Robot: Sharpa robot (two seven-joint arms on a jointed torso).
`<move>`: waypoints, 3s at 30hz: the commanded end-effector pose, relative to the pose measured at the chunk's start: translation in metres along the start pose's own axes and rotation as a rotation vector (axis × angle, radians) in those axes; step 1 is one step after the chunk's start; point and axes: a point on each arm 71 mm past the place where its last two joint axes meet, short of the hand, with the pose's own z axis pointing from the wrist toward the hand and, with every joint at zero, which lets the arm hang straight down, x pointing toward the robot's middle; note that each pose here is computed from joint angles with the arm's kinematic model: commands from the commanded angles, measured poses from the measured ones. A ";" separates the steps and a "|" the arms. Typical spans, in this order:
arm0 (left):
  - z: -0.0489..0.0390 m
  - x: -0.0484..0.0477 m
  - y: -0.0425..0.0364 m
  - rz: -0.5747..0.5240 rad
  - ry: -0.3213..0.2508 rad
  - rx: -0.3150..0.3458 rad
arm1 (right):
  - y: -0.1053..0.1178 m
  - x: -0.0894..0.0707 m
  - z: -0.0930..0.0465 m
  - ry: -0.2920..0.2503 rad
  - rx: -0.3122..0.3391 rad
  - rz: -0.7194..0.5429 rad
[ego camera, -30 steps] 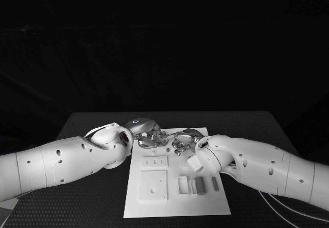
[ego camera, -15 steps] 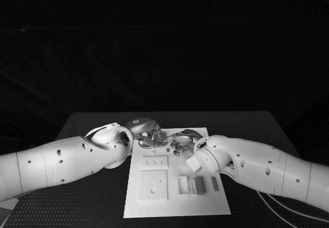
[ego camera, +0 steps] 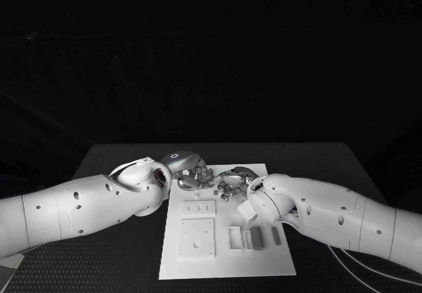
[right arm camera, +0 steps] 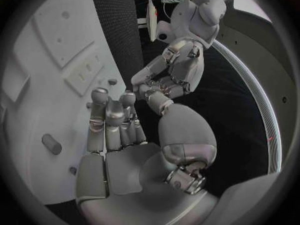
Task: Assemble the parts on the task board
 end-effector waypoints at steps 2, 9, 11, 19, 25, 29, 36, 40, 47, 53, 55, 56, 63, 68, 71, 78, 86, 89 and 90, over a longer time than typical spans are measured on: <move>0.0017 -0.0018 -0.0038 -0.003 -0.008 0.011 | 0.000 0.003 0.001 0.025 -0.004 -0.015; 0.0019 -0.0019 -0.0045 -0.006 -0.007 0.011 | 0.000 0.003 0.001 0.029 -0.005 -0.016; 0.0019 -0.0018 -0.0046 -0.007 -0.007 0.011 | 0.000 0.003 0.002 0.031 -0.006 -0.016; 0.0020 -0.0021 -0.0045 -0.028 -0.009 0.005 | 0.000 0.004 0.002 0.049 -0.012 -0.032; 0.0020 -0.0023 -0.0044 -0.039 -0.009 0.002 | 0.000 0.004 0.002 0.046 -0.022 -0.035; 0.0016 -0.0036 -0.0034 -0.060 -0.025 0.003 | -0.001 0.002 0.002 0.035 -0.035 -0.032; 0.0003 -0.0044 -0.0003 -0.087 -0.028 -0.006 | -0.003 -0.004 0.001 0.021 -0.050 -0.030; -0.0005 -0.0046 0.0013 -0.102 -0.028 -0.012 | -0.004 -0.007 0.000 0.019 -0.053 -0.036; -0.0026 -0.0049 0.0056 -0.111 -0.023 -0.028 | -0.007 -0.013 0.000 0.015 -0.051 -0.056; -0.0063 -0.0034 0.0168 -0.193 0.013 -0.077 | -0.008 -0.016 -0.001 0.025 -0.055 -0.075; -0.0077 -0.0021 0.0221 -0.264 0.035 -0.107 | -0.009 -0.017 -0.001 0.029 -0.060 -0.091; -0.0081 -0.0016 0.0240 -0.295 0.043 -0.118 | -0.009 -0.018 -0.002 0.031 -0.065 -0.101; -0.0095 -0.0014 0.0403 -0.630 0.100 -0.196 | -0.007 -0.023 -0.006 0.072 -0.158 -0.300; -0.0083 -0.0006 0.0392 -0.734 0.135 -0.190 | -0.006 -0.024 -0.010 0.079 -0.207 -0.407; -0.0061 0.0003 0.0348 -0.746 0.161 -0.172 | -0.005 -0.022 -0.011 0.095 -0.219 -0.437; -0.0007 0.0022 0.0197 -0.698 0.212 -0.099 | -0.004 -0.016 -0.012 0.127 -0.232 -0.476; -0.0001 0.0011 0.0083 -0.524 0.214 0.006 | -0.004 -0.016 -0.012 0.134 -0.232 -0.477; -0.0005 0.0019 0.0054 -0.495 0.226 0.023 | -0.004 -0.016 -0.012 0.133 -0.231 -0.477; -0.0007 0.0021 0.0048 -0.486 0.228 0.026 | -0.004 -0.016 -0.012 0.132 -0.231 -0.477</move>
